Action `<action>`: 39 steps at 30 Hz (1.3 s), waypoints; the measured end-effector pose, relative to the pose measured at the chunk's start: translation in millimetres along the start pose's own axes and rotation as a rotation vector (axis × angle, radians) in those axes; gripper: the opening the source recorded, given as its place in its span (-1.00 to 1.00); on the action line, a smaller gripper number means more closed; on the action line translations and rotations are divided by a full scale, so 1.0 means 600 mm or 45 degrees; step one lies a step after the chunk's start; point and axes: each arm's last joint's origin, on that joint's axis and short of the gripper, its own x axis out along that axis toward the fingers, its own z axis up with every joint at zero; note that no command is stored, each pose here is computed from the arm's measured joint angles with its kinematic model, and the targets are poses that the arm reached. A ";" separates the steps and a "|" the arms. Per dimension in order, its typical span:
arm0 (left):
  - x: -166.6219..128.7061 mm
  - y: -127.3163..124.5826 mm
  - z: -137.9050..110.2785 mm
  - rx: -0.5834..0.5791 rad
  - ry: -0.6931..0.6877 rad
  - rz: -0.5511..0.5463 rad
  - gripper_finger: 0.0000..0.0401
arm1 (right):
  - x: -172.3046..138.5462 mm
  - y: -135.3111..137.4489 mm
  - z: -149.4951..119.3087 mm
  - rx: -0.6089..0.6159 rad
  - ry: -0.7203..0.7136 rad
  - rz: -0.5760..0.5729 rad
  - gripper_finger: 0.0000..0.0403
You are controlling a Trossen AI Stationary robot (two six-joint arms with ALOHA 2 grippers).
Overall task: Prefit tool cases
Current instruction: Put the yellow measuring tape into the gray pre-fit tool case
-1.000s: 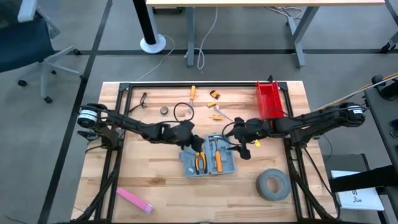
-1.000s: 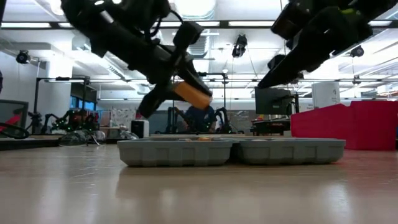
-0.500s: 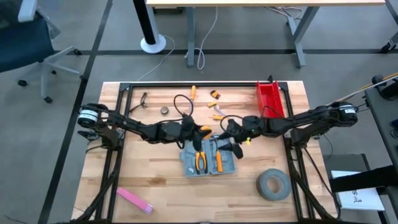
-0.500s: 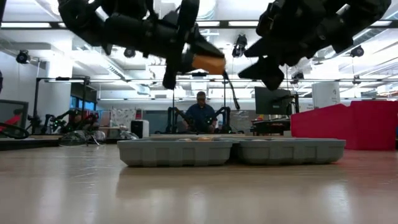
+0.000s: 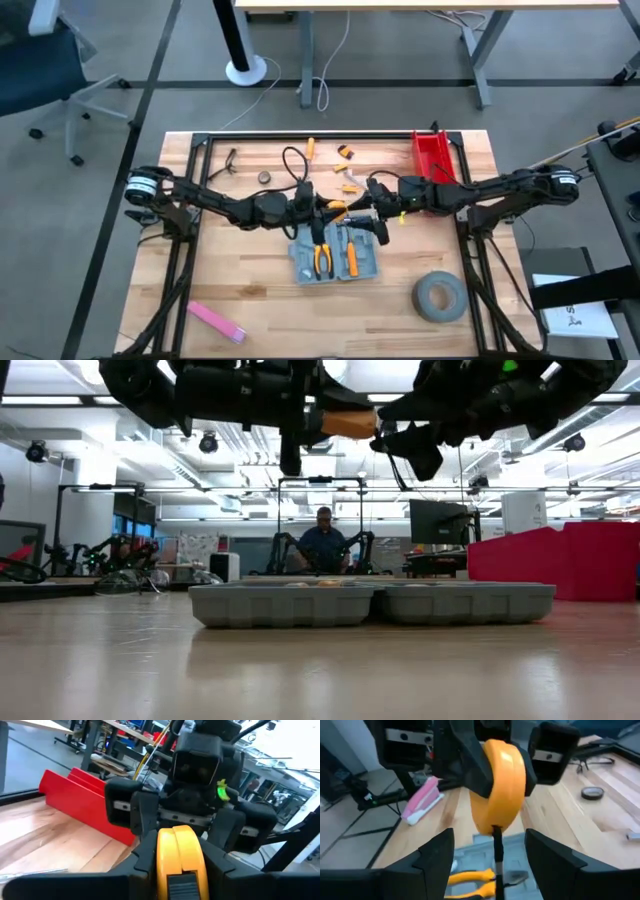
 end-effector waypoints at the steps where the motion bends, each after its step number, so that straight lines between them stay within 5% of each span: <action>1: 0.000 -0.001 0.002 -0.002 -0.013 -0.006 -0.60 | 0.000 0.000 0.000 0.000 -0.001 0.004 0.08; 28: 0.014 -0.024 0.022 0.121 -0.007 -0.122 -0.60 | 0.007 0.010 0.043 -0.012 -0.108 0.059 -0.06; 39: 0.013 -0.026 0.023 0.114 -0.017 -0.127 -0.60 | 0.007 0.012 0.044 -0.046 -0.108 0.066 -0.38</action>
